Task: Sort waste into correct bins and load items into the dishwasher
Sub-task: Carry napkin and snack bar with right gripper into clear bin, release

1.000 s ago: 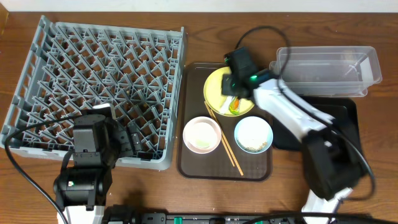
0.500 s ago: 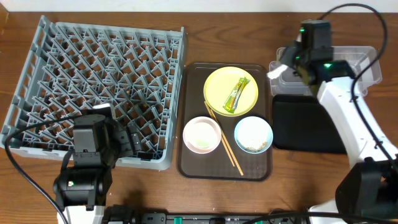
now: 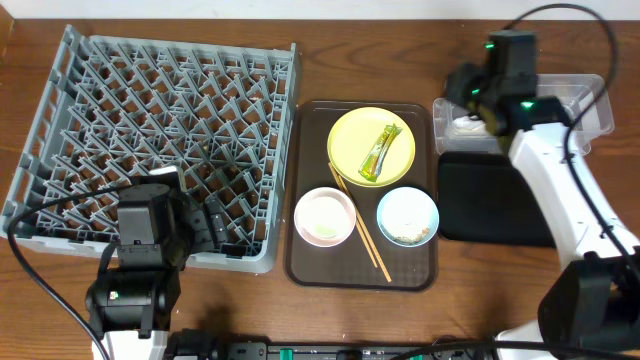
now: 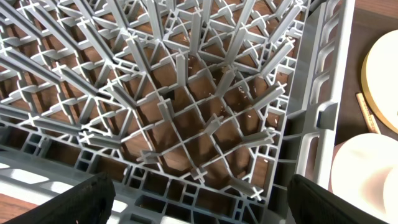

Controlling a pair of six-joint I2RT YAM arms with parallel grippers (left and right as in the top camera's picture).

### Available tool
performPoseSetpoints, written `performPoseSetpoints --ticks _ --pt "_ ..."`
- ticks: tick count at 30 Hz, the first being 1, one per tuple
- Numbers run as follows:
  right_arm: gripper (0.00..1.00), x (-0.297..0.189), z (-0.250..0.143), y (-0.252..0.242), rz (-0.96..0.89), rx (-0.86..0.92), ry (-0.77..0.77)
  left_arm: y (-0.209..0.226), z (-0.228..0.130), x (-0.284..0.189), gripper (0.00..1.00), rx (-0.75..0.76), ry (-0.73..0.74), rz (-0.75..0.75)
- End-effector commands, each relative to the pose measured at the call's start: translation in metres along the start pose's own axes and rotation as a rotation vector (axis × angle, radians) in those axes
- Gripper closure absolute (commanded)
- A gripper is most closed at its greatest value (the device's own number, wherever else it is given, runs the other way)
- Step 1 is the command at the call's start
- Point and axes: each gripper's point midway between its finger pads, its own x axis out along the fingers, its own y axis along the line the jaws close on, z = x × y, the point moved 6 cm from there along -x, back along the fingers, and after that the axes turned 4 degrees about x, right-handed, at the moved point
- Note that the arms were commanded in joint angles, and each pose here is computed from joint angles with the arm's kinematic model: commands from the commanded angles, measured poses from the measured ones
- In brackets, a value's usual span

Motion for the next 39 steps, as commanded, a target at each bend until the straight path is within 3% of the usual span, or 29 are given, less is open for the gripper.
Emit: performPoseSetpoints --ticks 1,8,13,18,22,23,31,35,39 --pt "0.55 0.000 -0.051 0.044 0.100 -0.288 0.143 0.001 0.006 -0.005 0.09 -0.005 -0.020 0.007" --pt "0.50 0.030 -0.118 0.053 -0.053 -0.381 0.281 0.001 0.005 -0.005 0.09 -0.005 -0.019 0.008" --pt "0.57 0.061 -0.159 0.049 -0.115 -0.347 0.386 0.001 0.005 -0.005 0.08 -0.005 -0.018 0.008" --pt "0.69 0.085 -0.186 0.035 -0.182 -0.322 0.458 0.001 0.005 -0.005 0.09 -0.004 -0.018 0.008" --pt "0.94 0.089 -0.190 0.032 -0.198 -0.306 0.469 0.001 0.005 -0.005 0.08 -0.004 -0.019 0.008" --pt "0.99 0.088 -0.188 0.032 -0.195 -0.304 0.464 0.001 0.005 -0.005 0.09 -0.004 -0.019 0.008" --pt "0.99 0.043 -0.102 0.036 -0.135 -0.196 0.248 0.001 0.005 -0.005 0.09 -0.005 -0.019 0.008" --pt "0.99 0.008 -0.042 0.012 -0.189 -0.106 0.061 0.001 0.005 -0.005 0.09 -0.005 -0.019 0.008" --pt "0.99 -0.011 -0.005 -0.034 -0.311 0.098 -0.051 0.001 0.005 -0.005 0.09 -0.005 -0.019 0.008"
